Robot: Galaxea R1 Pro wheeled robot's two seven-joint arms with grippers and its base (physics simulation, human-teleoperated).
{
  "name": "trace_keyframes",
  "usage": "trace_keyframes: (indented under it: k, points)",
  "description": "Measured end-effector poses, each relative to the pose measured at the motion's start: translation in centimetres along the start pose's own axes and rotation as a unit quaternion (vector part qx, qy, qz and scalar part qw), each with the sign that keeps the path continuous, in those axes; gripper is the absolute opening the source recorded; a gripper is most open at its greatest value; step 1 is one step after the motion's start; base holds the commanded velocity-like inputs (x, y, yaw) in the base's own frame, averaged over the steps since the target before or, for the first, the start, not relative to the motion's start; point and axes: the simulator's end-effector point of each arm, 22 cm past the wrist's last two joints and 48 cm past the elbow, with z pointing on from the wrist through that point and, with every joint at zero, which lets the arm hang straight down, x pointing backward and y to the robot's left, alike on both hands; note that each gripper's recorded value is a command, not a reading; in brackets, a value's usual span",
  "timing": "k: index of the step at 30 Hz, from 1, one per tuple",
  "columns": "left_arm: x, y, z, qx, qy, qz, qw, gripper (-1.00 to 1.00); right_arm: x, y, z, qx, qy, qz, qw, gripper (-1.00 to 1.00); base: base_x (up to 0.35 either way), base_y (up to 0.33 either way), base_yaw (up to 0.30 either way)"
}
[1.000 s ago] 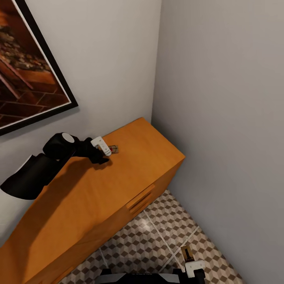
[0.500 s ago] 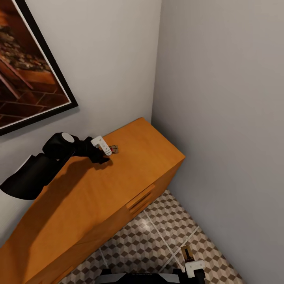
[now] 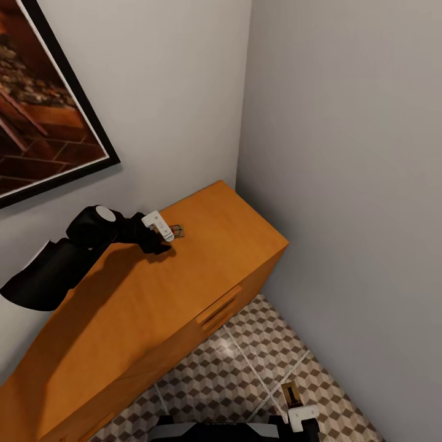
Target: Take the four mousetraps from the cabinet in the bathroom and place them on the bathroom floor. Make sure all four end up on the same floor surface, and ensure that at least two of them are either under or directly next to the same bathroom sink.
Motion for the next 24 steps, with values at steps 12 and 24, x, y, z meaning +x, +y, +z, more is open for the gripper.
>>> trace_keyframes:
  k: [12,24]
  points:
    - [0.5,-0.3,0.9,0.006,0.005,-0.002,1.0,1.0,0.8,0.2,0.1,-0.002,0.008,-0.001,1.0,-1.0,0.0,0.0,0.0]
    - [1.1,-0.7,1.7,0.012,0.009,-0.004,0.9999,1.0,1.5,0.3,0.1,-0.003,0.016,-0.001,0.9999,-1.0,0.062,0.0,0.0]
